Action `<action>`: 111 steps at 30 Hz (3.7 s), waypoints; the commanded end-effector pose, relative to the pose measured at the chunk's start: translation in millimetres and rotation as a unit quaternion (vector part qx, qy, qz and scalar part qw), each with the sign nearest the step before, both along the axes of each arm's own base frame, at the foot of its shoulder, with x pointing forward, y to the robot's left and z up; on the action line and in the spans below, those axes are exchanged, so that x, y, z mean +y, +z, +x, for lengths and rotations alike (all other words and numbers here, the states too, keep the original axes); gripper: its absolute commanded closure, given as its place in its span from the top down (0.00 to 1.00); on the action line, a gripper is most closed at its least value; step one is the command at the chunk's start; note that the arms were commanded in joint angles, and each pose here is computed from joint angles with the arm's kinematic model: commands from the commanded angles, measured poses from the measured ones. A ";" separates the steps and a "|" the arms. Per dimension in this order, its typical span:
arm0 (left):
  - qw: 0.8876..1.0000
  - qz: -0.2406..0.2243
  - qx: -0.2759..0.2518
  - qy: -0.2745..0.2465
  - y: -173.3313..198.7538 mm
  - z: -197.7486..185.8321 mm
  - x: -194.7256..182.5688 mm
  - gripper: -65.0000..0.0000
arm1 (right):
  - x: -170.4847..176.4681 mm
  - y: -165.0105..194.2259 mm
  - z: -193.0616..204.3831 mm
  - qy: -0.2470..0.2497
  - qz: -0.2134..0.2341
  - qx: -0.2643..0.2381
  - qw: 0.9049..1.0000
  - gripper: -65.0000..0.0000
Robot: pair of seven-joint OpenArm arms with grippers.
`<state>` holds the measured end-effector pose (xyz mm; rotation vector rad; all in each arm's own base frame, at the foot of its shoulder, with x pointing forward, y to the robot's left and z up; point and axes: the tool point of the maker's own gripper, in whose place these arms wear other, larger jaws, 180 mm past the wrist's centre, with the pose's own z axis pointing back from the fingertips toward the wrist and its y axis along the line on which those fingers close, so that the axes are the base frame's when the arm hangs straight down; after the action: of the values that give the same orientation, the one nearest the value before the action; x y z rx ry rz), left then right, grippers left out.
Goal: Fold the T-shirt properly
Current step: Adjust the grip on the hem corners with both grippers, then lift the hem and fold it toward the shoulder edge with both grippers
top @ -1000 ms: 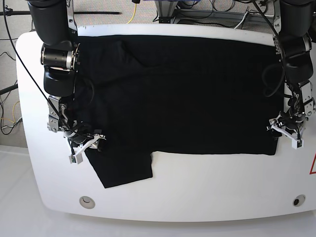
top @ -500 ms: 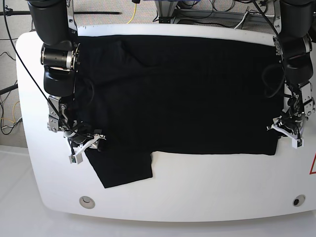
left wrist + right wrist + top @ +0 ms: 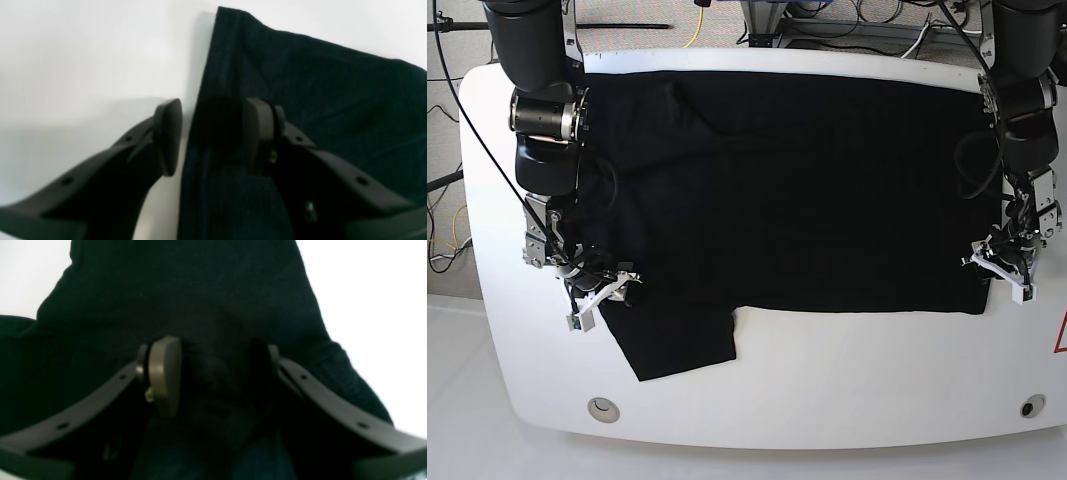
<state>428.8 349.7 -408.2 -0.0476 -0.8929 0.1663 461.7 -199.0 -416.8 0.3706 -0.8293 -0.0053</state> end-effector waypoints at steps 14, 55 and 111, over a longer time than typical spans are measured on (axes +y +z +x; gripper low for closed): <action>1.000 0.009 -0.010 -0.004 14.7 9.6 3.7 0.42 | -4.9 12.0 8.6 0.005 -0.009 -0.006 1.000 0.49; 1.000 0.017 -0.023 -0.010 19.9 12.1 4.5 0.00 | -88.5 39.3 22.9 -0.030 -0.142 -0.037 0.989 0.50; 1.000 0.022 -0.014 -0.010 14.8 8.9 3.1 0.00 | -40.1 8.3 19.3 -0.017 -0.089 -0.011 0.996 0.00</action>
<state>428.8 344.6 -408.8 -0.0398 -0.8967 0.1355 470.3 -233.5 -423.5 0.2008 -0.8328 0.0309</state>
